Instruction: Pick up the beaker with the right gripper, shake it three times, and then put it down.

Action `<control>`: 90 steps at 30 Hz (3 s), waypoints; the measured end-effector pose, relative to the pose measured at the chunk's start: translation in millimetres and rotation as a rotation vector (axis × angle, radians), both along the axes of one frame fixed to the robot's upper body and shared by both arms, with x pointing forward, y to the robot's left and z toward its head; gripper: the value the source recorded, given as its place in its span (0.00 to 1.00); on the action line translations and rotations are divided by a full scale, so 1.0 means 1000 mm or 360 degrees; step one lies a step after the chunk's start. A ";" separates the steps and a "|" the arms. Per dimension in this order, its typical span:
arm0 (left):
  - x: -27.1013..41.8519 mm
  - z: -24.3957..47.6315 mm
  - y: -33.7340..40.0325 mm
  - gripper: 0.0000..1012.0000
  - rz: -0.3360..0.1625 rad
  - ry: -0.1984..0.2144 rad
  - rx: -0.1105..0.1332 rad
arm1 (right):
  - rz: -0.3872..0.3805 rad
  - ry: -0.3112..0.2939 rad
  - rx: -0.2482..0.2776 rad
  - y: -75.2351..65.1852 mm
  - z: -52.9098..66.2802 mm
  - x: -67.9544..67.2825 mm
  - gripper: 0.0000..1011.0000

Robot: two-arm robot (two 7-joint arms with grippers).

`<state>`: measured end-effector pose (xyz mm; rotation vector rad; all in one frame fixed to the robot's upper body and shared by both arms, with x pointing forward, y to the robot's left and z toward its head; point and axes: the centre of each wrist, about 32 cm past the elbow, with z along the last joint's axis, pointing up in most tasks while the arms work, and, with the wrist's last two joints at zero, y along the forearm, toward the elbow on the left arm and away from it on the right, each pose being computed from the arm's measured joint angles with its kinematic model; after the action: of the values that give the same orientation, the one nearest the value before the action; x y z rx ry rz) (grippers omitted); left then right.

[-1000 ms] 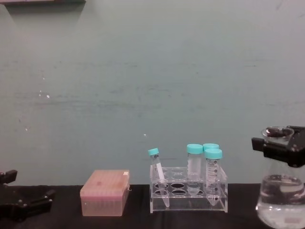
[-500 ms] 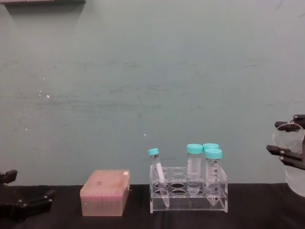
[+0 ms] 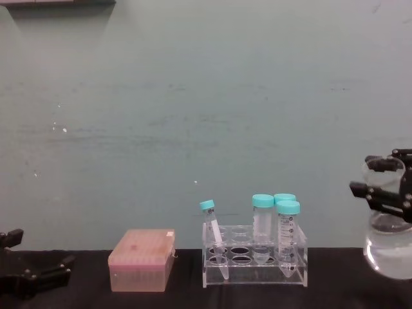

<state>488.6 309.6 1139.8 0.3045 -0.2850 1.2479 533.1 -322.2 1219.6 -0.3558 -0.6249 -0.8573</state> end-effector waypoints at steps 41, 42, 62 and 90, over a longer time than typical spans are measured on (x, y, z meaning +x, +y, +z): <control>0.0000 0.0000 0.0000 0.99 0.0000 0.0000 0.0000 | -0.0130 0.0726 0.0827 0.015 0.013 -0.004 0.47; 0.0000 0.0000 0.0000 0.99 0.0000 0.0000 0.0000 | -0.0131 0.0725 0.0827 0.015 0.013 -0.004 0.47; 0.0000 0.0000 0.0000 0.99 0.0000 0.0000 0.0000 | -0.0132 0.0703 0.0836 0.014 0.012 -0.004 0.47; 0.0000 0.0000 0.0000 0.99 0.0000 0.0000 0.0000 | -0.0128 0.0744 0.0853 0.024 -0.010 -0.001 0.47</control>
<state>488.6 309.6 1139.8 0.3045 -0.2850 1.2479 532.5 -297.8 1210.1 -0.0843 0.0615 -0.9412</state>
